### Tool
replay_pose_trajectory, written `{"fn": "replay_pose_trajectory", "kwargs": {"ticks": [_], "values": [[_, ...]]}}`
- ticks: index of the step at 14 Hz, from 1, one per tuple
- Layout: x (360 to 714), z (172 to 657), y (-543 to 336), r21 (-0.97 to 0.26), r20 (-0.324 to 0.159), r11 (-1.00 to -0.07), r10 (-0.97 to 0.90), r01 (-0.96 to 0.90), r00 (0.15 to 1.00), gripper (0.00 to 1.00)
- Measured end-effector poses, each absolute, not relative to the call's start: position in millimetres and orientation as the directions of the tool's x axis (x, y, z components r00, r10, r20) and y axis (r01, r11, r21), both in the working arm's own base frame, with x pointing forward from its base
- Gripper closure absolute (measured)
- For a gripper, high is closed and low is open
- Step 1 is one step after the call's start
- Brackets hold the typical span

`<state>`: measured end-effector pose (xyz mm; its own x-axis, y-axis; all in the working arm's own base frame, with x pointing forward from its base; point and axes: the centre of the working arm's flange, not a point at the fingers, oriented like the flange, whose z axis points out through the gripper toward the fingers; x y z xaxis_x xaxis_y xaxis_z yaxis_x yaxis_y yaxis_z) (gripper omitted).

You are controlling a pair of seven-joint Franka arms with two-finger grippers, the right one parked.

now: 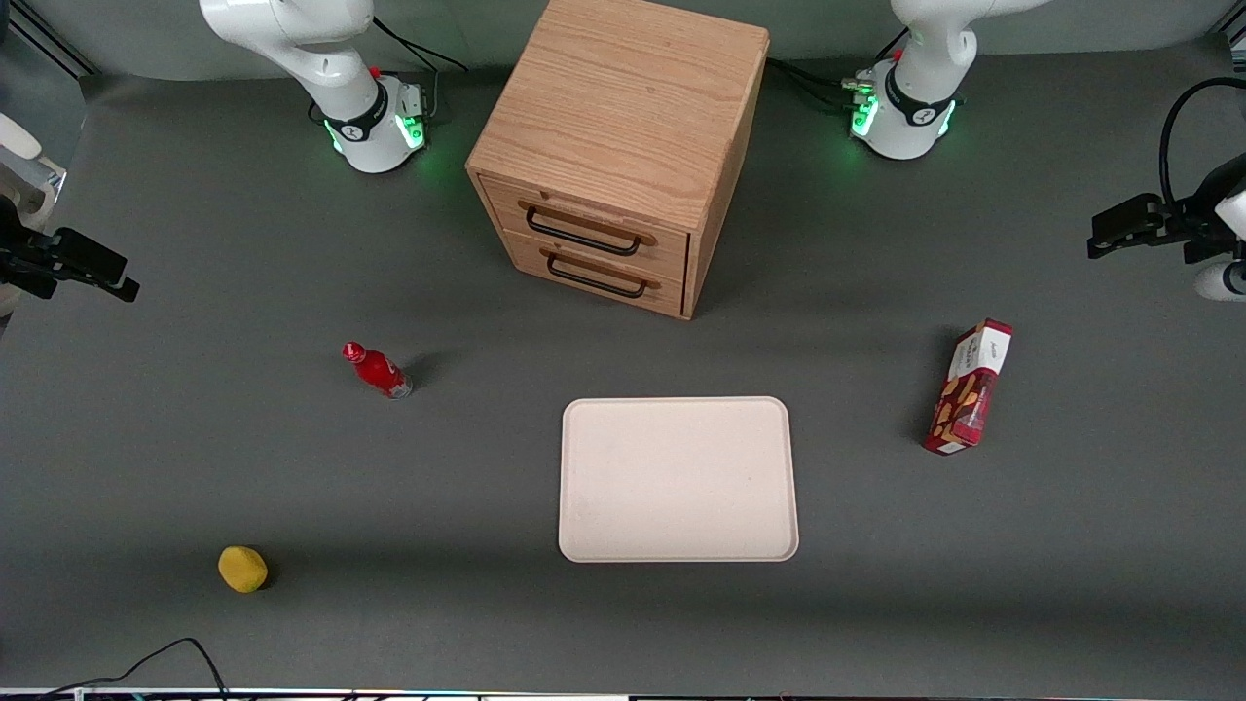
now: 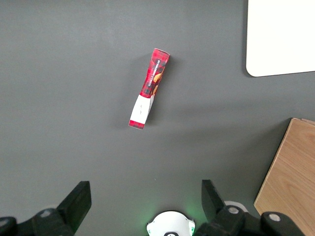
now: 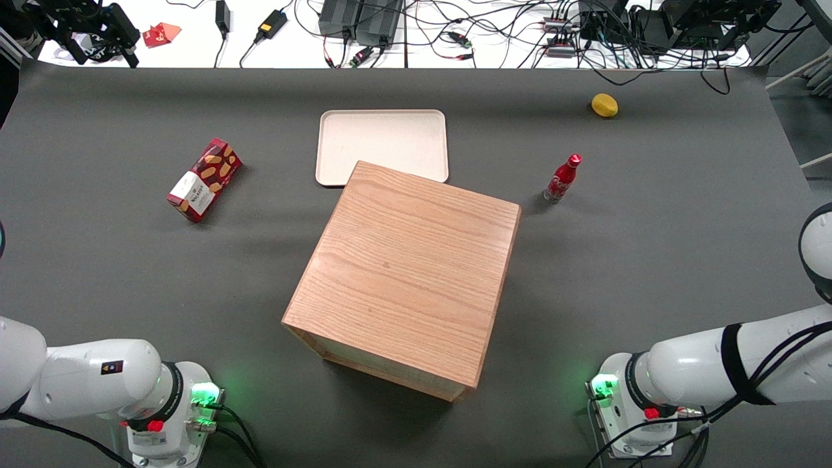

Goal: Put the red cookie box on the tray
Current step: 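Move the left gripper down over the upright red plaid cookie box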

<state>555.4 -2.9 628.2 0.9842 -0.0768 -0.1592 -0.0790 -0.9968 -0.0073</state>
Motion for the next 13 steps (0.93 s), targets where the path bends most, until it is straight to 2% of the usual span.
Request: {"fn": "replay_pose_trajectory", "kwargs": {"ticks": [4, 7, 10, 13], "values": [[556.8, 623.2, -2.2, -0.006, -0.172, -0.997, -0.073, -0.076, 0.982, 0.0], [567.8, 588.5, 3.0, 0.003, -0.215, -0.997, -0.078, -0.079, 0.974, 0.0], [587.4, 497.7, -0.7, 0.024, -0.21, -0.987, -0.163, -0.162, 0.964, 0.0], [582.4, 385.5, -2.9, 0.044, -0.178, -0.964, -0.265, -0.262, 0.948, 0.0]]}}
